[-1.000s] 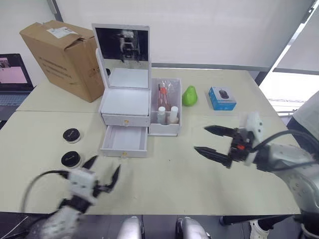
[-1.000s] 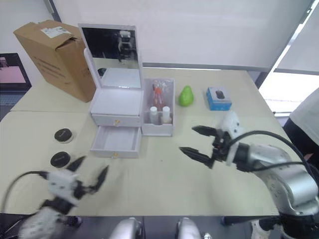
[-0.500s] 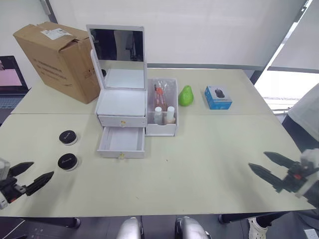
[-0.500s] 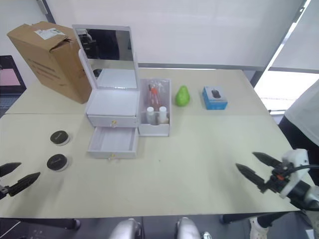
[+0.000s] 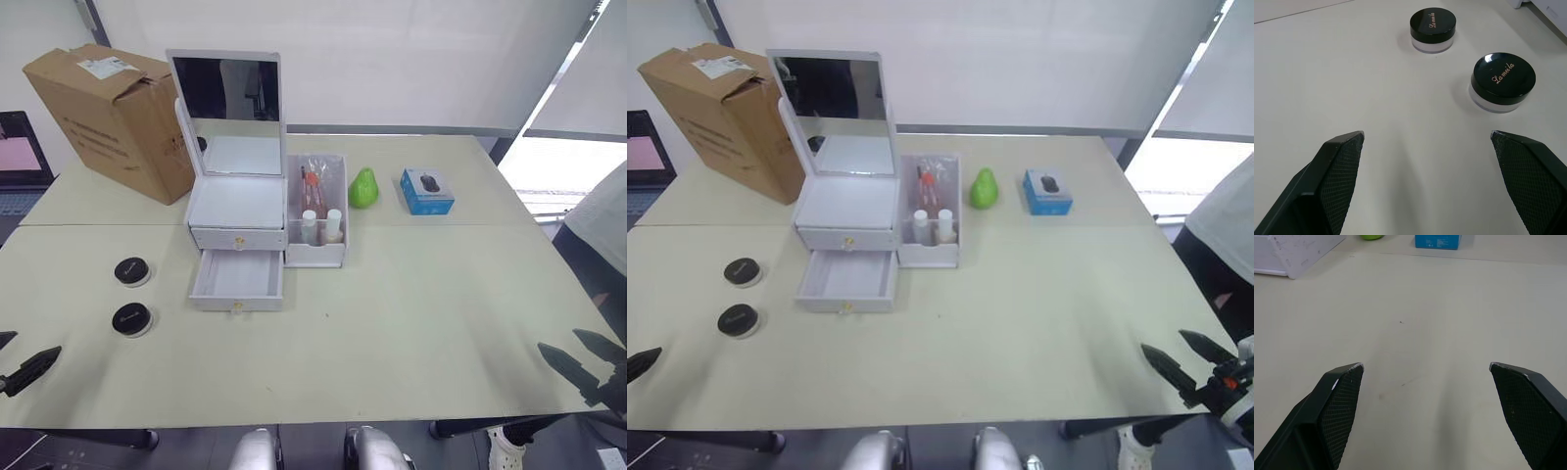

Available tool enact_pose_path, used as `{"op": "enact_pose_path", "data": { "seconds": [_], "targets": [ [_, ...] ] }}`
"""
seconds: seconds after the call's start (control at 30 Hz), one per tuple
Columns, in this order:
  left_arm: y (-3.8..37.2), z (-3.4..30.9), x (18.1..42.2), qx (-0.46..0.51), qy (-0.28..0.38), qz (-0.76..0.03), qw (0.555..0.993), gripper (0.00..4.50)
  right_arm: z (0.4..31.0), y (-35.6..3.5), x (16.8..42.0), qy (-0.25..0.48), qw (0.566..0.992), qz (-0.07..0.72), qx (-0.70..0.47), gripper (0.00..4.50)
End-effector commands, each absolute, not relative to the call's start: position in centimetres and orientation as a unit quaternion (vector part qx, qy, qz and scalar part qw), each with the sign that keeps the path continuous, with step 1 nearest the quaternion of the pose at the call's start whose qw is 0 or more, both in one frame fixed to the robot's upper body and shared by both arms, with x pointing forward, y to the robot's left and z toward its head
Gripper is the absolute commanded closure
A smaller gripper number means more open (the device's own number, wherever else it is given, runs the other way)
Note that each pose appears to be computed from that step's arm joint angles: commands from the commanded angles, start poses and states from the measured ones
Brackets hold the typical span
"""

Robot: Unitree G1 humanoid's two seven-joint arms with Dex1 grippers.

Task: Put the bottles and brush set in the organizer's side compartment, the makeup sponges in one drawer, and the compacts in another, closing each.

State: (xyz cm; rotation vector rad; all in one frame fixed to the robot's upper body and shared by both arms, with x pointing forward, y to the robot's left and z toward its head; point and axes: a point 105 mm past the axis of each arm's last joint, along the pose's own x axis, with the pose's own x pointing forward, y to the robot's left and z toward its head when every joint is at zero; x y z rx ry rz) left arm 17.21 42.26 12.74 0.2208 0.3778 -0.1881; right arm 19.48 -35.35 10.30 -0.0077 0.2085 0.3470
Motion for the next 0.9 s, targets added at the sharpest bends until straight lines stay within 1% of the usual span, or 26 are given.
{"op": "enact_pose_path", "data": {
  "seconds": [0.03, 0.1, 0.17, 0.27, 0.33, 0.43, 0.53, 0.67, 0.73, 0.83, 0.9],
  "targets": [
    [41.6, 13.2, 17.3, 0.121, 0.173, -0.096, 0.973, 0.04, 12.3, -34.3, 20.6, 0.075, 0.978, 0.192, -0.035, 0.00],
    [40.6, 12.8, 17.2, 0.114, 0.165, -0.099, 0.975, 0.04, 13.4, -32.9, 21.6, 0.062, 0.972, 0.222, -0.044, 0.00],
    [39.3, 12.3, 17.0, 0.103, 0.147, -0.094, 0.979, 0.04, 15.1, -30.5, 23.0, 0.040, 0.962, 0.263, -0.053, 0.00],
    [38.6, 12.3, 17.5, 0.097, 0.083, -0.031, 0.991, 0.04, 17.3, -26.8, 25.0, 0.000, 0.948, 0.313, -0.056, 0.00],
    [37.7, 11.8, 17.6, 0.077, 0.043, 0.012, 0.996, 0.04, 18.2, -23.4, 26.2, -0.013, 0.929, 0.363, -0.069, 0.00],
    [34.7, 9.9, 17.5, 0.059, 0.034, 0.029, 0.997, 0.04, 19.7, -18.6, 27.3, -0.028, 0.896, 0.437, -0.067, 0.00],
    [33.6, 9.4, 17.4, 0.042, 0.022, 0.065, 0.997, 0.04, 20.9, -15.0, 27.8, -0.039, 0.863, 0.499, -0.075, 0.00],
    [32.5, 8.6, 17.5, 0.041, 0.042, 0.066, 0.996, 0.04, 22.9, -10.9, 27.4, -0.062, 0.819, 0.564, -0.083, 0.00],
    [32.5, 7.9, 17.6, 0.047, 0.059, 0.067, 0.995, 0.04, 23.1, -9.6, 27.0, -0.061, 0.801, 0.588, -0.092, 0.00],
    [32.7, 7.3, 18.0, 0.062, 0.075, 0.076, 0.992, 0.04, 23.3, -8.5, 26.4, -0.063, 0.786, 0.607, -0.100, 0.00],
    [32.6, 7.1, 18.8, 0.063, 0.079, 0.075, 0.992, 0.04, 23.6, -7.9, 26.1, -0.071, 0.780, 0.614, -0.101, 0.00]
  ]
}}
